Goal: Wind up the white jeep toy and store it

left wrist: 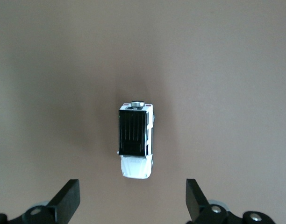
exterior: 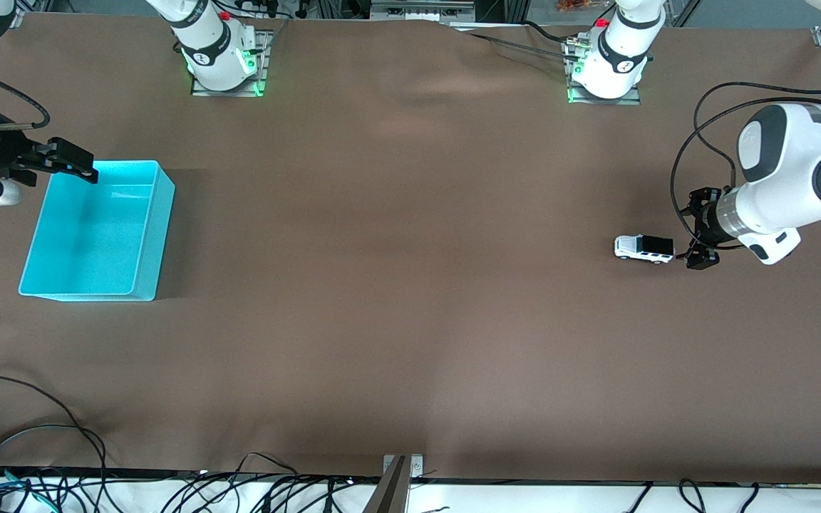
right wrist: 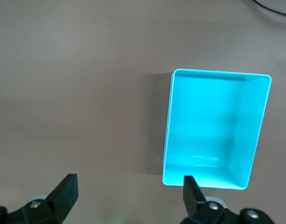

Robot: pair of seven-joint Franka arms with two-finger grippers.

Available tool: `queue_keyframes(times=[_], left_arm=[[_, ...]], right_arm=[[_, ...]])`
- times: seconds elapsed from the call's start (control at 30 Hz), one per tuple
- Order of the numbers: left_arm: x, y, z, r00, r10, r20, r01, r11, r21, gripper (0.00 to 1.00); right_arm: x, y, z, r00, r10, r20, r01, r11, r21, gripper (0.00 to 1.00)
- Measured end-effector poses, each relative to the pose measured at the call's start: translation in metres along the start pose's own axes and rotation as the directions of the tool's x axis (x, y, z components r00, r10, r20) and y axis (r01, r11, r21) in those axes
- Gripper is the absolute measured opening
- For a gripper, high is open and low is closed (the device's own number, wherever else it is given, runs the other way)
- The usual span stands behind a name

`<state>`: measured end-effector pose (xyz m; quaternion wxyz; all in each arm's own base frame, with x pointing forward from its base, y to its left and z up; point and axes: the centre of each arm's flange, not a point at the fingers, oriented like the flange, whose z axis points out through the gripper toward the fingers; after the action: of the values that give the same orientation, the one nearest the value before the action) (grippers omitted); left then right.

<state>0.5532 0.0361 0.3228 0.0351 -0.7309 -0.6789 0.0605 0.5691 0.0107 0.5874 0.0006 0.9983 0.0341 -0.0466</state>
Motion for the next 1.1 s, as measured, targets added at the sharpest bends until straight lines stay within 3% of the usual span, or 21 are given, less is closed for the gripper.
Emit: queue_keyframes(times=[0.1, 0.43, 0.87, 1.1], left_arm=[[0.007, -0.017, 0.041, 0.999, -0.042, 0.008, 0.043, 0.998, -0.052, 1.00], [0.011, -0.025, 0.071, 0.998, -0.057, 0.025, 0.060, 0.993, -0.103, 1.00], [0.016, -0.027, 0.114, 0.997, -0.050, 0.058, 0.057, 0.990, -0.130, 1.00], [0.017, -0.029, 0.124, 0.999, -0.015, 0.032, 0.019, 0.993, -0.116, 0.96]], right_arm=[[0.000, 0.000, 0.000, 1.000, 0.000, 0.000, 0.000, 1.000, 0.000, 1.00], [0.000, 0.000, 0.000, 1.000, -0.001, 0.000, 0.001, 1.000, 0.000, 1.00], [0.000, -0.001, 0.000, 1.000, -0.001, 0.001, 0.001, 1.000, 0.000, 1.00], [0.000, -0.001, 0.000, 1.000, -0.001, 0.001, 0.001, 1.000, 0.000, 1.00]])
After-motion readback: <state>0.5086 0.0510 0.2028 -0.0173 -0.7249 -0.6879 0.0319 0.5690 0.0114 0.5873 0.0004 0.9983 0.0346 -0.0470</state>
